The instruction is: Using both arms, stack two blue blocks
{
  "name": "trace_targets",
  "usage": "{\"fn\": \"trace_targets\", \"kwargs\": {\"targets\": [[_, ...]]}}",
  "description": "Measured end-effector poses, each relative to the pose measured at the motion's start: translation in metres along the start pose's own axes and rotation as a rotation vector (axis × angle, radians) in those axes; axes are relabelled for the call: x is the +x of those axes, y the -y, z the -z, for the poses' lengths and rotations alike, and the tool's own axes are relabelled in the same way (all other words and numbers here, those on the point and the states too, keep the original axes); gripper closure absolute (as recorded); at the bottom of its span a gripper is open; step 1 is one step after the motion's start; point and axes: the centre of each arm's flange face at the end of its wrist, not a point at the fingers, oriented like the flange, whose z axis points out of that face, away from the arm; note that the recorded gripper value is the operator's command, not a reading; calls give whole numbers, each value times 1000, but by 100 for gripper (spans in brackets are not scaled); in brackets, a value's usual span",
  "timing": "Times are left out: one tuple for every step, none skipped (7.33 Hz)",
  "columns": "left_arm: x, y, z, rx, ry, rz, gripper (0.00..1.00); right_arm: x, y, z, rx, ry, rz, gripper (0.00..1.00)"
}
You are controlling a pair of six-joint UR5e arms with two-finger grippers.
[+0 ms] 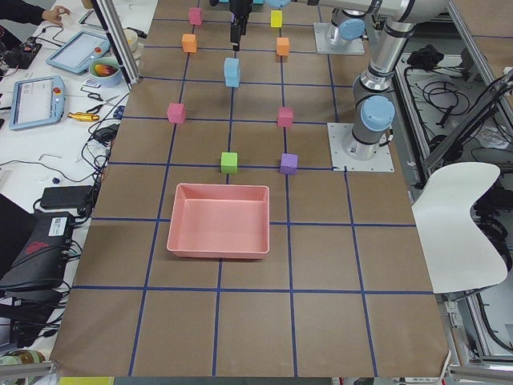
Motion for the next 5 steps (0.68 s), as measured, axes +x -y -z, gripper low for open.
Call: {"fn": "trace_targets", "kwargs": {"targets": [[0,2,-3,-7,-2,3,0,0,0,0,0,1,-1,0],[0,3,-5,-10,-3,4,0,0,0,0,0,3,-4,0],[0,2,-3,-6,-1,5,0,0,0,0,0,3,-5,0],[0,1,-2,-5,-1,5,0,0,0,0,0,2,-5,0],[0,2,-8,-14,-5,6,0,0,0,0,0,2,-6,0]]}}
